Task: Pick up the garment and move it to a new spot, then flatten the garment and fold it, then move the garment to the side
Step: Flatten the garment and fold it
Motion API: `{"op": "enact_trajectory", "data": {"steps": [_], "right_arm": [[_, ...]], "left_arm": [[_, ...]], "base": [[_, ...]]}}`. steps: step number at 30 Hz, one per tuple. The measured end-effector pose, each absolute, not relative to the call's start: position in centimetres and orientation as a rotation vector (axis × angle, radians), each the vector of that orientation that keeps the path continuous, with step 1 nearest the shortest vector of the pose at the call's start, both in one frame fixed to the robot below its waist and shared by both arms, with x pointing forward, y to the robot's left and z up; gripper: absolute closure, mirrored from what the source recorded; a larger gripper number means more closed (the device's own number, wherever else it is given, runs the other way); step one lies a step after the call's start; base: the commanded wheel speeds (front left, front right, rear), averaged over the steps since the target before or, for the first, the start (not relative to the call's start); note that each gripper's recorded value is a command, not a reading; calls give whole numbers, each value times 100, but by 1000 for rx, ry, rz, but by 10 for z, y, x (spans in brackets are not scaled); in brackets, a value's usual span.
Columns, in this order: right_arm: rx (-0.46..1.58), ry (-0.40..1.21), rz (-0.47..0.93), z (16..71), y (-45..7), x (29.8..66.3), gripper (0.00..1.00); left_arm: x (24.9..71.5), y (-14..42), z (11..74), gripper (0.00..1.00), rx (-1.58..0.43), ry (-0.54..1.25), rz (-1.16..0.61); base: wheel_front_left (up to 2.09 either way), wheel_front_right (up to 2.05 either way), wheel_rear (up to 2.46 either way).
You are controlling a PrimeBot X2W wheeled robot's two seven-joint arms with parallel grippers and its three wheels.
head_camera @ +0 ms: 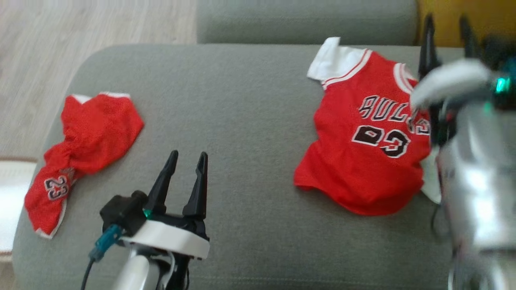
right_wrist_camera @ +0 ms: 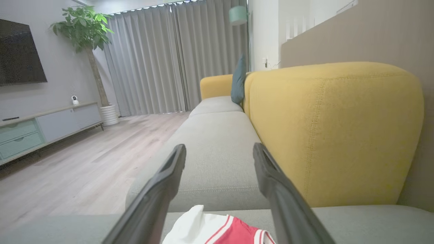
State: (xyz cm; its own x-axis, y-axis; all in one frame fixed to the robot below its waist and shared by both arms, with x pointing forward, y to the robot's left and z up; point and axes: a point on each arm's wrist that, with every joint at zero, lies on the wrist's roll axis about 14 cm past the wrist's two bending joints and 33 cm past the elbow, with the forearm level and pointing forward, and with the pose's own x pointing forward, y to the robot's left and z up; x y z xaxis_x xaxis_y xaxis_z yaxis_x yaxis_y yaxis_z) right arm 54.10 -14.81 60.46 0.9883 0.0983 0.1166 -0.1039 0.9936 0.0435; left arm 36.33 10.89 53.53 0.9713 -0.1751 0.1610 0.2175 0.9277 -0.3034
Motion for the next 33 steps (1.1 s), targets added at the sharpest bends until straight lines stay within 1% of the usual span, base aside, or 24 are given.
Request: {"op": "enact_trajectory", "data": {"steps": [2, 7, 10, 12, 16, 21, 26, 29, 33], "right_arm": [[68, -126, 98, 590, -155, 517, 0], [174, -44, 17, 518, -188, 439, 0], [184, -29, 12, 500, -191, 405, 0], [212, -33, 11, 497, -190, 391, 0], [233, -39, 4, 495, -191, 378, 0], [233, -69, -16, 504, -199, 378, 0], [226, -64, -49, 504, -211, 376, 0], [219, -58, -74, 502, -220, 374, 0], [211, -49, -111, 499, -232, 371, 0]], "left_arm": [[360, 103, 538, 0, -328, -138, -215], [349, 90, 534, 0, -336, -119, -246], [347, 81, 530, 0, -337, -103, -271], [347, 77, 526, 0, -335, -87, -283], [349, 71, 516, 0, -333, -55, -299], [350, 56, 496, 0, -330, 13, -346], [356, 18, 472, 0, -302, 106, -476], [368, -6, 461, 0, -263, 166, -555], [386, -26, 442, 0, -240, 252, -612]], "base": [[0, 0, 0], [0, 0, 0], [0, 0, 0], [0, 0, 0], [0, 0, 0], [0, 0, 0], [0, 0, 0], [0, 0, 0], [0, 0, 0]]}}
